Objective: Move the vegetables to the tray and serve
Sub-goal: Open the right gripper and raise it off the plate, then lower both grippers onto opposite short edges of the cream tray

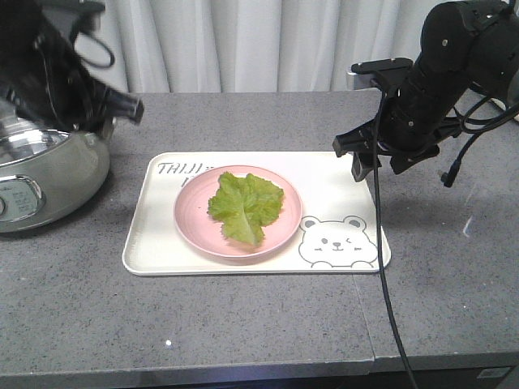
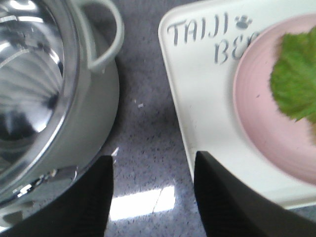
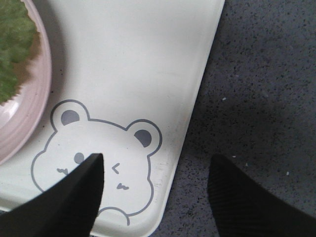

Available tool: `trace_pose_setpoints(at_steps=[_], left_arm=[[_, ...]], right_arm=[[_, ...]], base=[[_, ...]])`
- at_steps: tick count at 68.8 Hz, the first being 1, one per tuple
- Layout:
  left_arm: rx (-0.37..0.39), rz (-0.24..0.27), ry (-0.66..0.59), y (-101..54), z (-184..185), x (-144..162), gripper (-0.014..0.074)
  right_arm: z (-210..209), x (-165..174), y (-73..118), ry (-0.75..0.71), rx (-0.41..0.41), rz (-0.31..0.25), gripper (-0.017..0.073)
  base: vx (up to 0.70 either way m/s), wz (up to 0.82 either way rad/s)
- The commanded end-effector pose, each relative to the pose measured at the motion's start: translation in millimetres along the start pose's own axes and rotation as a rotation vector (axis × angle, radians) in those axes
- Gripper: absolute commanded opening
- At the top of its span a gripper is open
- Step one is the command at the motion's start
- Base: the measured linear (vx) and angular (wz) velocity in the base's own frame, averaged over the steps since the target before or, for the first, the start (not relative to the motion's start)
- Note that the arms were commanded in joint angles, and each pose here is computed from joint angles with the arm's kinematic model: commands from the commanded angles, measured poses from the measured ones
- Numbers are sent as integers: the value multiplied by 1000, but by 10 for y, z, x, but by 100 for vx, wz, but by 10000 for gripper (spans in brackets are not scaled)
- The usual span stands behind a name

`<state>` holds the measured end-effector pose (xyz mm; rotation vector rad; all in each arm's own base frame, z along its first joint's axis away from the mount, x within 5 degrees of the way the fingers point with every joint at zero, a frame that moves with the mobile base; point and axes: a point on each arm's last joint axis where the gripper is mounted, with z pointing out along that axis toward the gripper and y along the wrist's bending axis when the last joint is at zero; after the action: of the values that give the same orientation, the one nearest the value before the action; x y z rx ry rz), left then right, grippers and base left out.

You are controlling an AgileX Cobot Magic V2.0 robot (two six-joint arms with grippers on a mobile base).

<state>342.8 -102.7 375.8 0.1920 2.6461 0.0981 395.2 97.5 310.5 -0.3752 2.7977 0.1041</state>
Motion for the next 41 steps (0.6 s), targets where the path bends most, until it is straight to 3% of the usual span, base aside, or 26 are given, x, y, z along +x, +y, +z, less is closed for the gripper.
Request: trace_pose_setpoints(at_steps=[1,28,41], left_arm=[[0,-20,-9,48,-62,85,355],[31,-22,-18,-4,113,130,355],[54,-29,-12,-44,196,109,355]], right_arm=[[-274,-30,-17,-87,5,30,445],[-14,2,-281,28,-33,137,445],[92,-9,-311,48,-70,142,445]], base=[[0,0],[0,0],[0,0]])
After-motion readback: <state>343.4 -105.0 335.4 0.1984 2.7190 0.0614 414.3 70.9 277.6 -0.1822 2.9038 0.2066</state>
